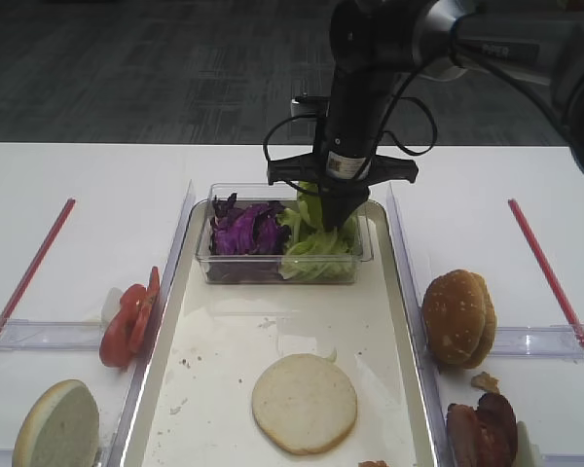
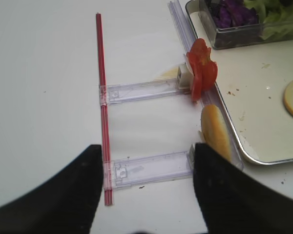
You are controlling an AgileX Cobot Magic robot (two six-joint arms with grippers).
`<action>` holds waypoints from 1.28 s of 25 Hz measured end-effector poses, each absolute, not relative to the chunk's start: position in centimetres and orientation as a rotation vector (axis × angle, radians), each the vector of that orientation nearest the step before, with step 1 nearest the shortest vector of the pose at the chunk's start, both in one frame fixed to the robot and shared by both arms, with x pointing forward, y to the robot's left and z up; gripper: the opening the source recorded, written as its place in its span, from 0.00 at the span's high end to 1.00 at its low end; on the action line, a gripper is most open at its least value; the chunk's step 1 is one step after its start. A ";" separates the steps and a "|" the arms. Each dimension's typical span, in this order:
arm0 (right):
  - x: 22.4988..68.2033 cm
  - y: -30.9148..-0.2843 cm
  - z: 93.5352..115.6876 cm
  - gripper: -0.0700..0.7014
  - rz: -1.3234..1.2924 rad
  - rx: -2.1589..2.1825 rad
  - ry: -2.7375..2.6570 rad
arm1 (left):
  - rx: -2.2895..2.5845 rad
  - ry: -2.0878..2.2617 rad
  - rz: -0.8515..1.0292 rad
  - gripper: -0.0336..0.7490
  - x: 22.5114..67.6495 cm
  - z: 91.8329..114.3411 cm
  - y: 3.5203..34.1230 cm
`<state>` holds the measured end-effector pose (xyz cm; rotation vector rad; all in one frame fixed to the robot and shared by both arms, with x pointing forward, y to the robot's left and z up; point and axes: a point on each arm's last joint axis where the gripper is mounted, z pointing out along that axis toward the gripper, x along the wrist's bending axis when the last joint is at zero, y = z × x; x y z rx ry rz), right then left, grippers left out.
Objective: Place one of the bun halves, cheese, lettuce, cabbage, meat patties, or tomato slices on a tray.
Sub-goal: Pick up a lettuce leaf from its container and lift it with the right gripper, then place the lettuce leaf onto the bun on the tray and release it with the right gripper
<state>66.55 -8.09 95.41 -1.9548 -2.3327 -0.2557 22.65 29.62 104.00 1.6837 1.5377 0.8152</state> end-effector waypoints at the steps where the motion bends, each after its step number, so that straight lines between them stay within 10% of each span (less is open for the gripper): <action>1: 66.6 -8.1 95.4 0.84 -0.256 -1.953 -2.335 | 1.684 1.538 0.815 0.46 22.7 104.0 29.6; 32: 62.9 -8.9 102.4 0.86 -0.439 -1.799 -2.387 | 1.684 1.538 0.815 0.46 22.7 104.0 29.6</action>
